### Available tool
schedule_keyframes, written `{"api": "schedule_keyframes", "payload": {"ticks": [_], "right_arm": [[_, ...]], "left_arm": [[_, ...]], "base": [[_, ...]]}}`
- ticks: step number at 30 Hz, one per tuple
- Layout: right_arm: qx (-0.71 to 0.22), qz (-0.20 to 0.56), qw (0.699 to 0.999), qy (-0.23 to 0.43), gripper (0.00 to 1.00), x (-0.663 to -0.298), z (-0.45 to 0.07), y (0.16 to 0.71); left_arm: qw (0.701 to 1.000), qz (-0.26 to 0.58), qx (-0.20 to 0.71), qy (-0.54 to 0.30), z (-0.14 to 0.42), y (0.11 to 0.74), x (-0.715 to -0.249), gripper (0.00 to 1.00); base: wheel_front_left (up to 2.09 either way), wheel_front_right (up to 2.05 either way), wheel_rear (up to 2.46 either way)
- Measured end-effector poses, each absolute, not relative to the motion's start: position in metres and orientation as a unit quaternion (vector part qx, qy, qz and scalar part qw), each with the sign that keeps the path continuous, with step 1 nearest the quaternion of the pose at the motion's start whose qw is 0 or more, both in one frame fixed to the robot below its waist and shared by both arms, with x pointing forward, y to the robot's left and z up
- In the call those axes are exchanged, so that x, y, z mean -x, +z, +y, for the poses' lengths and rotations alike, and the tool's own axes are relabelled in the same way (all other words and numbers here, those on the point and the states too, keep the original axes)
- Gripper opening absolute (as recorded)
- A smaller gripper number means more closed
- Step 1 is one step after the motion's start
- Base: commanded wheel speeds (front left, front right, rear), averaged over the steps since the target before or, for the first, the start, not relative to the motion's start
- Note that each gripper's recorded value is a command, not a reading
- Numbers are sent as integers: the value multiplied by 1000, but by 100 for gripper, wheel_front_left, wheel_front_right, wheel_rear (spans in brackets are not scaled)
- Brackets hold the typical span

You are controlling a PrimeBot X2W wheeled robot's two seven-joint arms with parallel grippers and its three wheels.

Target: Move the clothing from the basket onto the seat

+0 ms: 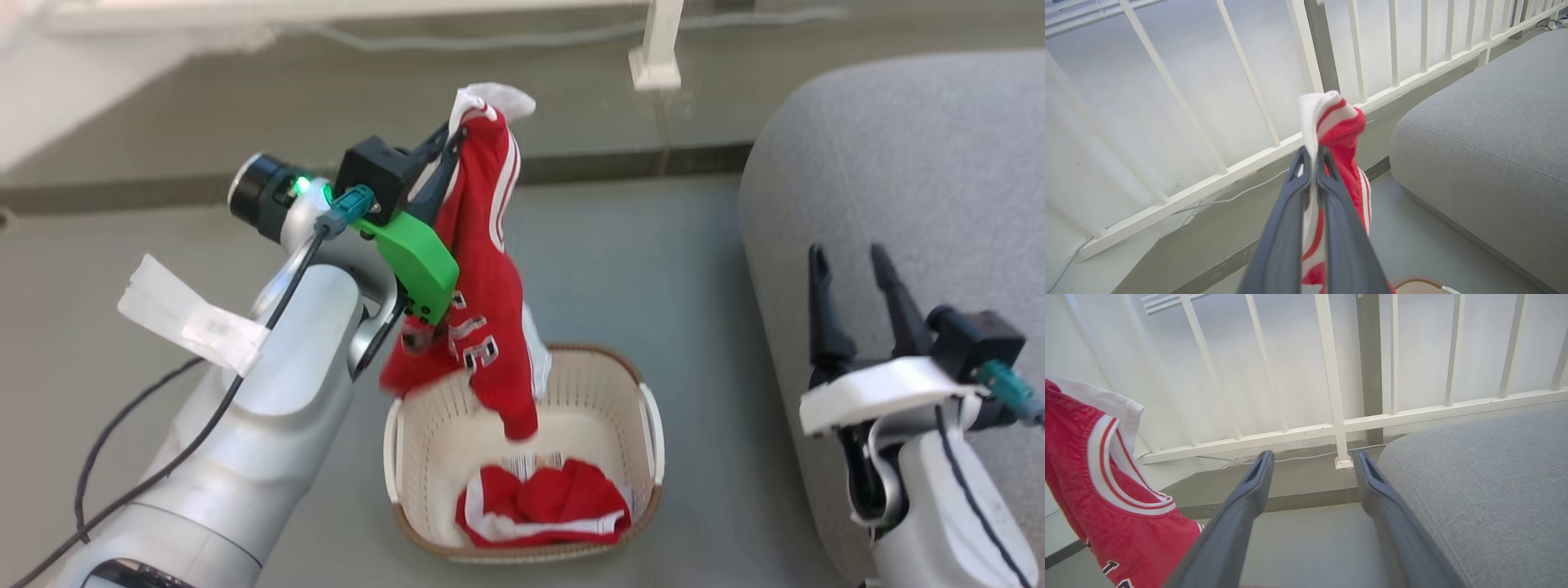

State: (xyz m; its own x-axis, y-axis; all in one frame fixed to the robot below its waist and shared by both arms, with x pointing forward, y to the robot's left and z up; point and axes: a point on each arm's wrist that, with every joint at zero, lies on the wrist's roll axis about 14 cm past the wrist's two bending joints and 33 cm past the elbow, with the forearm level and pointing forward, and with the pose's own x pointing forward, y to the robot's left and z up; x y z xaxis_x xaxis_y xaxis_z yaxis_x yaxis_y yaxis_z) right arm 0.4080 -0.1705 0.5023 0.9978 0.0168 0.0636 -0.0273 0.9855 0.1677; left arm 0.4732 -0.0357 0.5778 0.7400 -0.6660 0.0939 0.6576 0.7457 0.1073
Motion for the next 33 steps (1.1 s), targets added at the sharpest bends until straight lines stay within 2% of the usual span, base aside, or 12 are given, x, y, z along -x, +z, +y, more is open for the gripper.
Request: {"api": "schedule_keyframes", "payload": {"ticks": [10,25,33], "right_arm": [[-80,-56,993,67,100,-381,-143,523],[-60,-38,970,234,100,-349,-44,517],[-33,-56,955,289,100,-355,-13,532]], "left_arm": [[927,-105,-42,-357,-39,629,-444,0],[914,-116,-38,-388,-60,652,-425,0],[900,-123,-31,-417,-76,661,-412,0]], "base": [[0,0,0],[0,0,0],[0,0,0]]}}
